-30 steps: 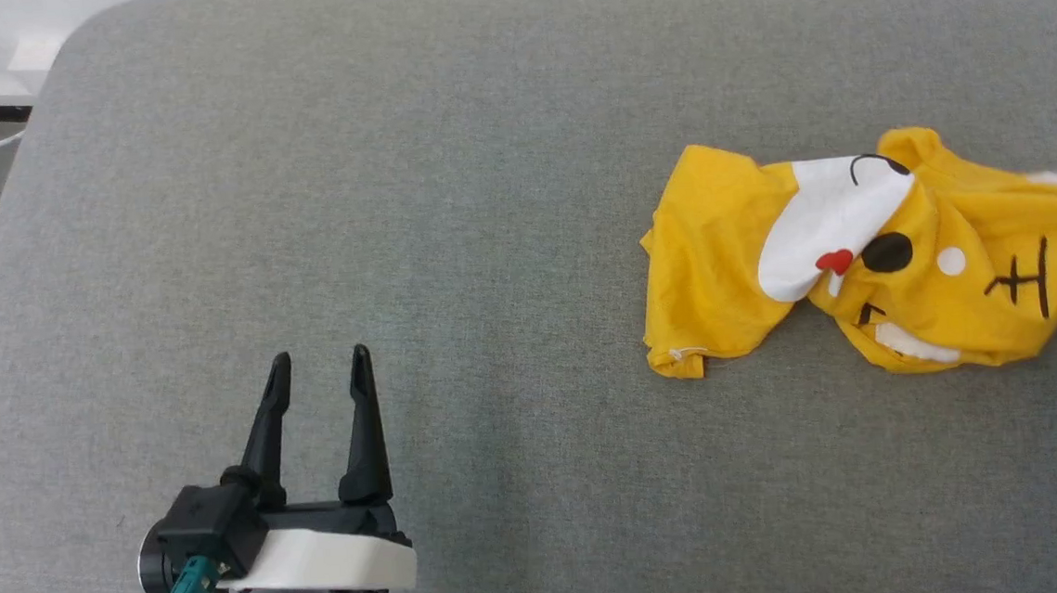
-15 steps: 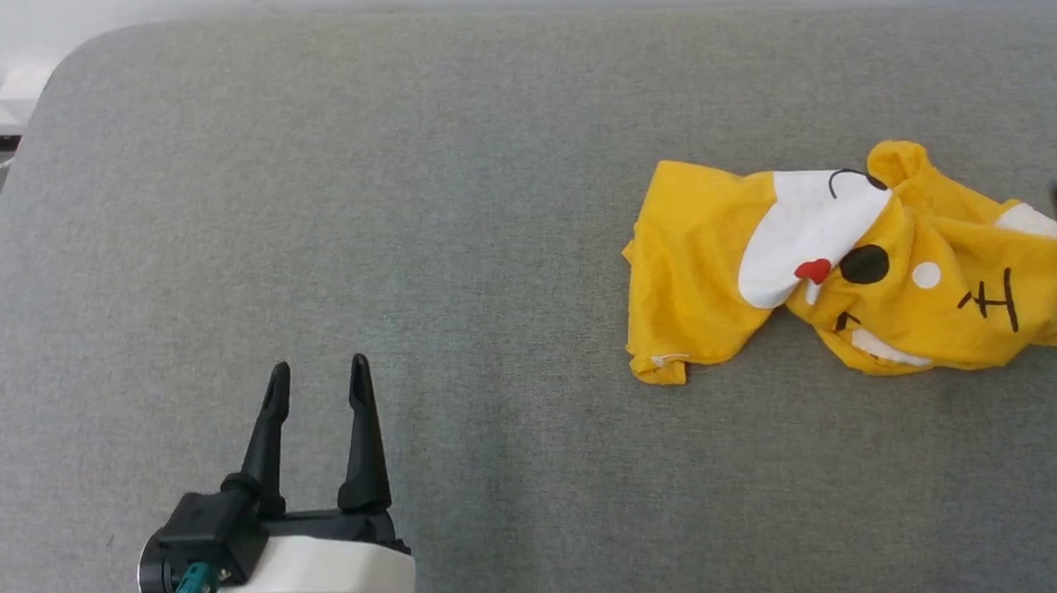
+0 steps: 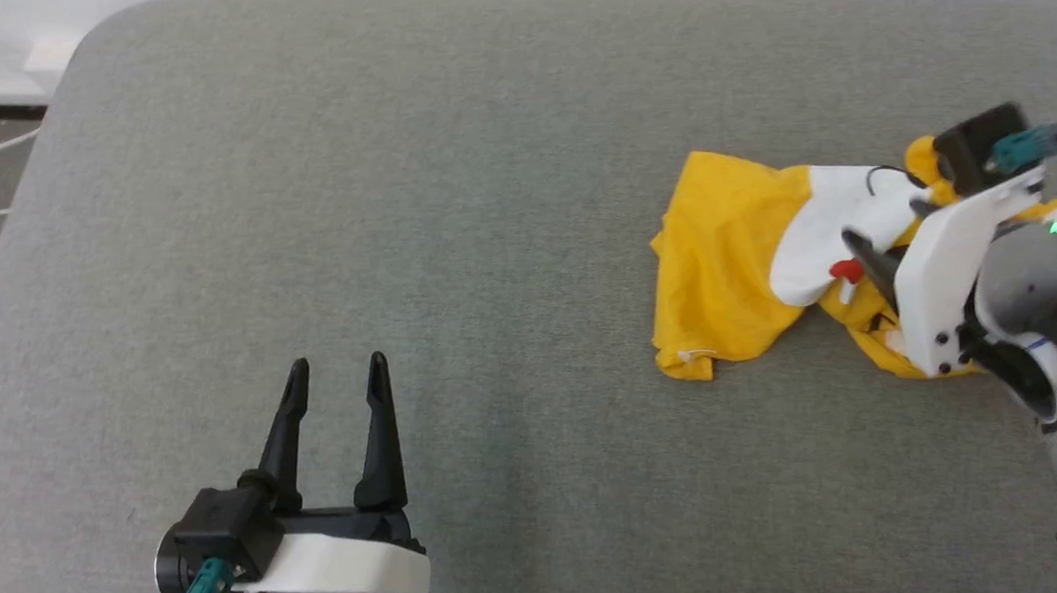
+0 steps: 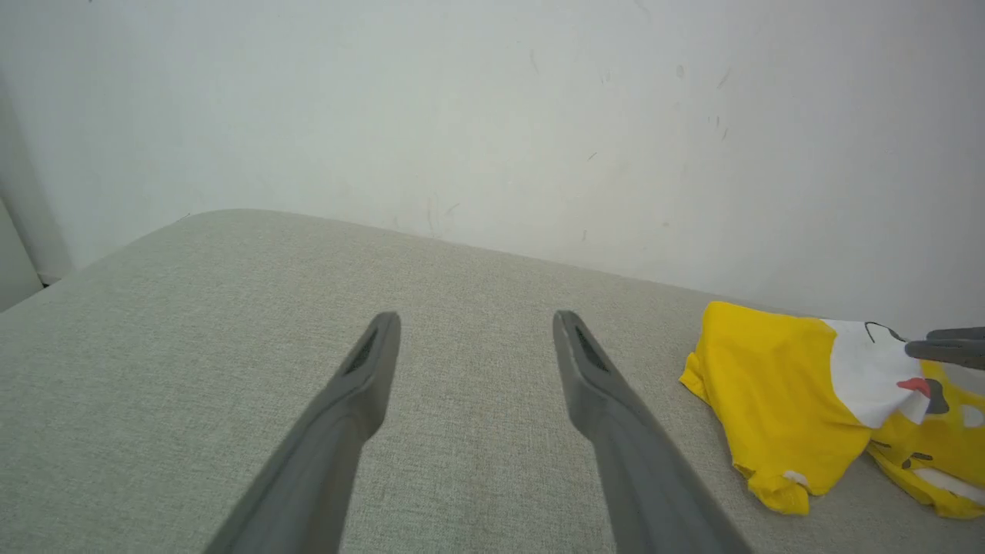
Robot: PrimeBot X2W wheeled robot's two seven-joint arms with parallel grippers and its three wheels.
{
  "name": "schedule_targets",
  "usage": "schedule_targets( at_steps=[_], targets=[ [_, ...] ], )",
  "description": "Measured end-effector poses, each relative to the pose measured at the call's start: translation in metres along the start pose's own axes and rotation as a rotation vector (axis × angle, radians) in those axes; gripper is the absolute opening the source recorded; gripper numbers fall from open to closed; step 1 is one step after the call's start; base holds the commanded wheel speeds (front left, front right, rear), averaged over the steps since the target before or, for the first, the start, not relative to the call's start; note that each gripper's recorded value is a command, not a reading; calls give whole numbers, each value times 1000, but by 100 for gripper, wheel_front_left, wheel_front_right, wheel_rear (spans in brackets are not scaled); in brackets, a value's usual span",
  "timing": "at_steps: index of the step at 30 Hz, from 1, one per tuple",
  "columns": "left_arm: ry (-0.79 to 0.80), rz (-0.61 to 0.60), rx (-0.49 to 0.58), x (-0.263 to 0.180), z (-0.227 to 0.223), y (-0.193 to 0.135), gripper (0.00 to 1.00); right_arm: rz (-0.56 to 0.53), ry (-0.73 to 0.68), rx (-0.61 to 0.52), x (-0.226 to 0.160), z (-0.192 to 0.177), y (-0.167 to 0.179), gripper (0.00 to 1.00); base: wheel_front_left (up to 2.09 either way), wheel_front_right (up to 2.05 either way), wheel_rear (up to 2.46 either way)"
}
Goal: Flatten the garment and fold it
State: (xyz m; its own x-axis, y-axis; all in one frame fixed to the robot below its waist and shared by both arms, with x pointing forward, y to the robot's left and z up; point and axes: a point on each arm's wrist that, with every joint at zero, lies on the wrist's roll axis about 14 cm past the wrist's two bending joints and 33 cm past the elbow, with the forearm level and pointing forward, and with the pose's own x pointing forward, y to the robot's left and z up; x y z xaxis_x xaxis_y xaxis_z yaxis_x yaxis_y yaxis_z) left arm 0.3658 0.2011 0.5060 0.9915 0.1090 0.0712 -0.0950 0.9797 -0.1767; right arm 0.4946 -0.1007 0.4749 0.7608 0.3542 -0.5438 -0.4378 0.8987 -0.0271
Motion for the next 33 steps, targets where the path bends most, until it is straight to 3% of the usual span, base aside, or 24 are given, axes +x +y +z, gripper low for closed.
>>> schedule_targets(
  at_steps=[9,11,12,19,25,28,33],
  targets=[
    [14,43,17,-3,-3,14,100,30,269,-31,37,-72,12,100,0,0,0],
    [15,47,20,-2,-3,15,100,28,266,-32,44,-73,12,20,0,0,0],
    [17,48,21,-2,-4,16,100,27,250,-24,48,-70,12,0,0,0,0],
    [19,40,17,-1,-5,13,100,61,72,20,49,-21,23,0,0,0,0],
    [-5,9,5,1,2,3,100,229,-89,68,24,35,79,0,0,0,0],
    [-12,-3,0,1,4,-1,100,345,-86,109,6,32,115,0,0,0,0],
    [-9,-12,-3,3,2,-3,100,437,30,168,-6,-21,152,0,0,0,0]
  ],
)
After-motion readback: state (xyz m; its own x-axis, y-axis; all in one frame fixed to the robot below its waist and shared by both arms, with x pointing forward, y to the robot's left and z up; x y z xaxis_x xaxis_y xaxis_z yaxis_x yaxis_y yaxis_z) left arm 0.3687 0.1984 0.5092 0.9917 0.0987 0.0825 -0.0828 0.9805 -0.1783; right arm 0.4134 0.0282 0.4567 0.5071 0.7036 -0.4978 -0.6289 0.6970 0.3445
